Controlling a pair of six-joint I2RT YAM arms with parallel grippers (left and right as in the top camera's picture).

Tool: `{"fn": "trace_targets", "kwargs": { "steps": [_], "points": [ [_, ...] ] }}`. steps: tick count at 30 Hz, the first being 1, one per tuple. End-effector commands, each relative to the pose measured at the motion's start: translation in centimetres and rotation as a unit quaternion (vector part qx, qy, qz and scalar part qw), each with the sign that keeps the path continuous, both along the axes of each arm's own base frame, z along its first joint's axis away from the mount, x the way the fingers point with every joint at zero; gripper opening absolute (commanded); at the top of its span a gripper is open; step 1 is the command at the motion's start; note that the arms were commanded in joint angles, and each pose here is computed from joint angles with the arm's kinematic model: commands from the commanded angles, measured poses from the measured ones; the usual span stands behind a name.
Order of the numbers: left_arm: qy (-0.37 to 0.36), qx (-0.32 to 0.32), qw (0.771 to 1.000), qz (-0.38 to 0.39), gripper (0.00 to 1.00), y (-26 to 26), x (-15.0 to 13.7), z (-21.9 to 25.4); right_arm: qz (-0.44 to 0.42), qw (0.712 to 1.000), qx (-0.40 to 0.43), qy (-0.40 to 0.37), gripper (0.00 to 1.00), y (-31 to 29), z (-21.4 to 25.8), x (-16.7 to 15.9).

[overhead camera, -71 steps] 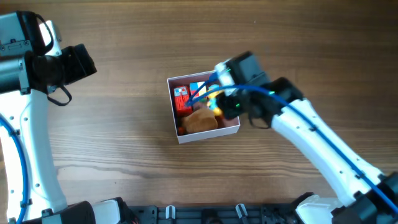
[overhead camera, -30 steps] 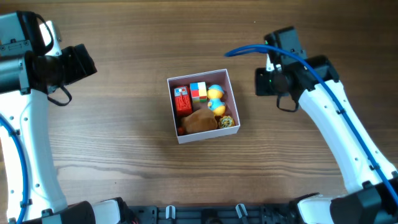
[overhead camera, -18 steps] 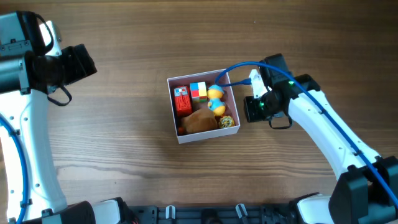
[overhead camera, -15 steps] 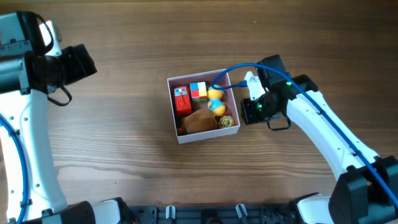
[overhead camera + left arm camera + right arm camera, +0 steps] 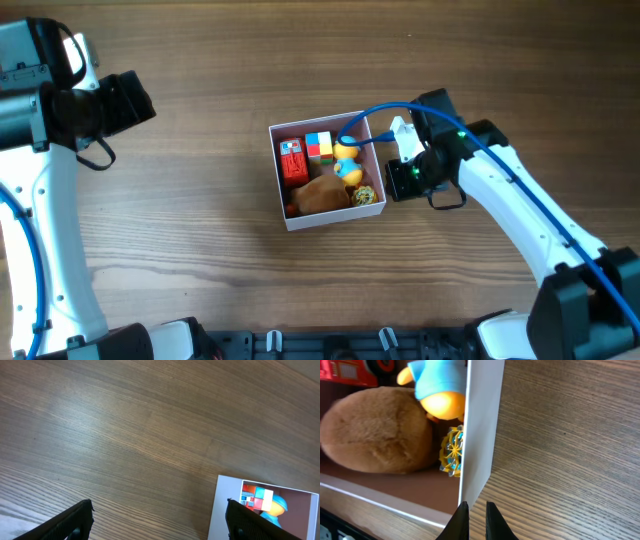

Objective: Pack container

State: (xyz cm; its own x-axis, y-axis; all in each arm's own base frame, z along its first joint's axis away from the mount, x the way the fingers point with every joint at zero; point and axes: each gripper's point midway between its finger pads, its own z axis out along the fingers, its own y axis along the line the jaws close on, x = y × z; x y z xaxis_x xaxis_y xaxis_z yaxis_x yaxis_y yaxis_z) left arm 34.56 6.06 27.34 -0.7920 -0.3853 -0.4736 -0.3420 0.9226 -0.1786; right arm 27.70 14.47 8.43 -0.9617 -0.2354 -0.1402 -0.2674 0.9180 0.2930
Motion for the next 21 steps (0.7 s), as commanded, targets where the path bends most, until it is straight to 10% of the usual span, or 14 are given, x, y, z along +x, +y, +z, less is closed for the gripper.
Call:
{"fn": "trace_targets", "kwargs": {
  "steps": [1, 21],
  "points": [
    [0.004, -0.007, 1.000, -0.005, 0.86, -0.1, 0.2, -0.4, 0.002, 1.000, -0.014, 0.026, 0.09, -0.2, -1.8, -0.4],
    [0.004, -0.007, 1.000, -0.005, 0.86, -0.1, 0.2, -0.4, 0.091, 0.992, 0.075, 0.050, 0.10, 2.6, -1.1, -2.4]
  ]
}}
